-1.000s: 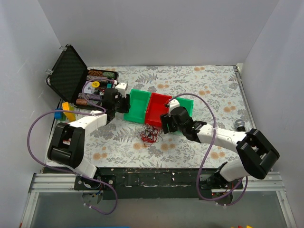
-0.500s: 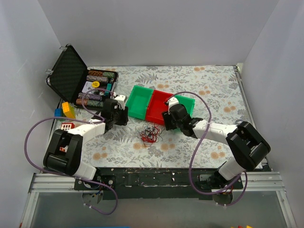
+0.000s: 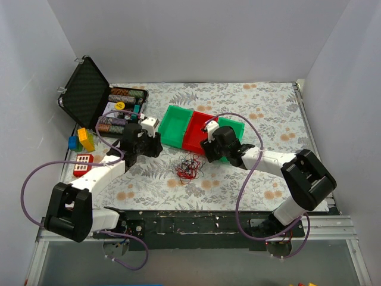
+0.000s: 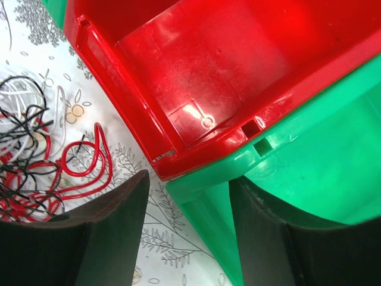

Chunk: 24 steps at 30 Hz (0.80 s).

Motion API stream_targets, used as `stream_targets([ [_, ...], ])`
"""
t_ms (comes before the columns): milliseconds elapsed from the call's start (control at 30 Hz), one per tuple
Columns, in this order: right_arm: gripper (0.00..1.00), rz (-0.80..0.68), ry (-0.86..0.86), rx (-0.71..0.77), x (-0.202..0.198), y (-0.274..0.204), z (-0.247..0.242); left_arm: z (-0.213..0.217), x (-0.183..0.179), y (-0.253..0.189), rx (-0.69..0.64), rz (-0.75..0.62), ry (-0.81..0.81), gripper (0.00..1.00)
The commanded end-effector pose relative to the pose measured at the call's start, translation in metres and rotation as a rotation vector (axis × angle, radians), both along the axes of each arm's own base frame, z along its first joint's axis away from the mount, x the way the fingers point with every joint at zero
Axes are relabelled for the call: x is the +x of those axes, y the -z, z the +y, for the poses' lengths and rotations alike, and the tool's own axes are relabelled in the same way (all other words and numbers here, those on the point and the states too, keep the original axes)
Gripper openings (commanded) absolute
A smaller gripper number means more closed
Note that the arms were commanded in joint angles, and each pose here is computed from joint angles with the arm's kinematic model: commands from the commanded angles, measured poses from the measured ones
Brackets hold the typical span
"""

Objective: Untangle the cables

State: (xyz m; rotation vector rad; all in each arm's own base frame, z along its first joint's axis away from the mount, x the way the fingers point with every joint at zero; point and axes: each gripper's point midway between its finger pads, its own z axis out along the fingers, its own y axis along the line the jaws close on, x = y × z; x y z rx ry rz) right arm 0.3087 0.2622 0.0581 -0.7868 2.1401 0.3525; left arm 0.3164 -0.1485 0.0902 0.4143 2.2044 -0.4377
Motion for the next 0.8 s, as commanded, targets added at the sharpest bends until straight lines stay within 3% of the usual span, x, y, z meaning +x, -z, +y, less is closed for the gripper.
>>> stream_targets([
  [0, 0.73, -0.071, 0.002, 0.038, 0.018, -0.033, 0.006, -0.008, 0.012, -0.053, -0.029, -0.117, 0.037, 0.40],
  [167, 0.83, -0.020, 0.303, 0.068, 0.044, -0.051, -0.009, -0.010, 0.018, -0.060, -0.037, -0.129, 0.032, 0.40],
  [367, 0.83, -0.011, 0.433, 0.092, 0.069, -0.057, -0.002, -0.008, 0.021, -0.062, -0.026, -0.147, 0.021, 0.41],
  [533, 0.72, 0.061, 0.544, -0.047, 0.084, -0.029, -0.007, -0.006, 0.025, -0.069, -0.019, -0.174, 0.011, 0.41],
  [667, 0.56, 0.072, 0.549, -0.045, 0.083, -0.019, -0.006, -0.006, 0.027, -0.077, -0.021, -0.193, 0.009, 0.42],
  [767, 0.52, 0.077, 0.531, -0.048, 0.078, -0.019, -0.006, -0.009, 0.023, -0.081, -0.032, -0.203, 0.037, 0.42],
])
